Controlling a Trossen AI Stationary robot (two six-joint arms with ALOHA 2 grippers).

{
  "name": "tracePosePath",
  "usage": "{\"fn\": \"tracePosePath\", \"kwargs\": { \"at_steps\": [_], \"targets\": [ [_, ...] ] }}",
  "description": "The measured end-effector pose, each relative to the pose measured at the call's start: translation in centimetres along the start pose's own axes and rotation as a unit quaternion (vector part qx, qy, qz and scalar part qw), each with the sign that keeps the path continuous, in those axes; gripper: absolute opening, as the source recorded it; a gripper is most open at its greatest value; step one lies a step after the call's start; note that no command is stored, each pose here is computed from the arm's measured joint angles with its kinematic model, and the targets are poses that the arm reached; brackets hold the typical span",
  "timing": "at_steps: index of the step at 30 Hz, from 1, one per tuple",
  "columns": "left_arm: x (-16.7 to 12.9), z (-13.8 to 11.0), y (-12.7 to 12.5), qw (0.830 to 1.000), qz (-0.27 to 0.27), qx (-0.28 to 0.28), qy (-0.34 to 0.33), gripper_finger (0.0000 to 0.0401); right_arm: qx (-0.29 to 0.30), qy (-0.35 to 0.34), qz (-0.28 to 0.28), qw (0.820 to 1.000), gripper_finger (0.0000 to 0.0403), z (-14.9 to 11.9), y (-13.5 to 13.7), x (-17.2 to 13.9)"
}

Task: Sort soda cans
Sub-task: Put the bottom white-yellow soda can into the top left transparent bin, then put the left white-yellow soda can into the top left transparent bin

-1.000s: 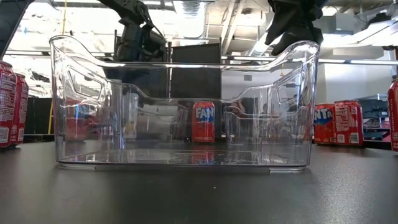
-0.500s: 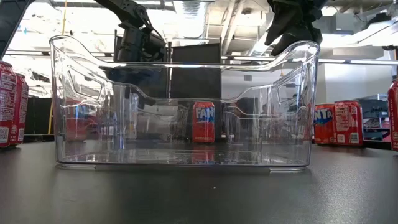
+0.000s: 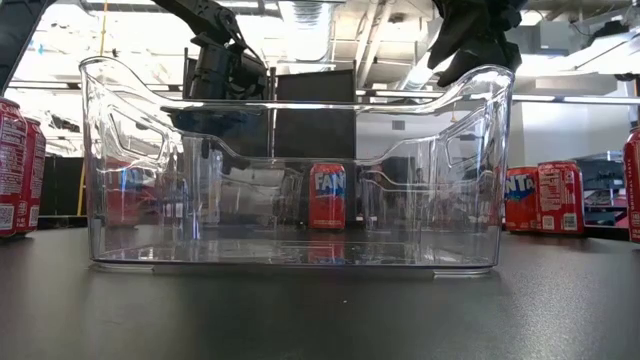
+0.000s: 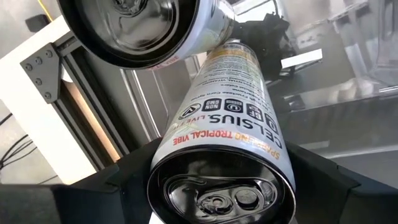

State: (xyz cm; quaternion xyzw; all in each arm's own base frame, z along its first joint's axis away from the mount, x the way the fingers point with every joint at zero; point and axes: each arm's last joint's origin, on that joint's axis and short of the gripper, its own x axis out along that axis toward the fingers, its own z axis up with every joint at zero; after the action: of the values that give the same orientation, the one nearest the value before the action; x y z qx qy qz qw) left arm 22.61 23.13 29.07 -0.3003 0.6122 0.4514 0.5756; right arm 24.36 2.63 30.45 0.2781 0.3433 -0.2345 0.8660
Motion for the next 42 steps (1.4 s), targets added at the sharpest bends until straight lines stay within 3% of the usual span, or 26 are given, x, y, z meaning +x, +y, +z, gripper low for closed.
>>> {"fn": "tracePosePath", "kwargs": {
  "at_steps": [8,15,32,37,42],
  "targets": [
    [0.4,-0.1,0.8,0.999,0.008,-0.007,0.030,0.0281,0.000,-0.001,0.001,1.000,0.0176,0.0,0.0,0.0],
    [0.7,0.7,1.1,1.000,-0.007,-0.023,0.010,0.0284,-0.008,-0.001,0.001,1.000,0.0176,0.0,0.0,0.0],
    [0.7,0.6,1.6,1.000,-0.003,-0.004,0.023,0.0333,-0.015,-0.002,0.002,1.000,0.0210,-0.1,0.1,-0.1],
    [-0.8,-0.2,2.2,0.999,0.004,-0.005,0.046,0.0334,-0.015,-0.002,0.003,1.000,0.0210,-0.1,0.1,-0.1],
    [-3.9,-1.0,3.1,1.000,-0.008,-0.015,-0.014,0.0334,-0.023,-0.004,0.004,1.000,0.0210,0.0,0.2,-0.1]
  ]
}}
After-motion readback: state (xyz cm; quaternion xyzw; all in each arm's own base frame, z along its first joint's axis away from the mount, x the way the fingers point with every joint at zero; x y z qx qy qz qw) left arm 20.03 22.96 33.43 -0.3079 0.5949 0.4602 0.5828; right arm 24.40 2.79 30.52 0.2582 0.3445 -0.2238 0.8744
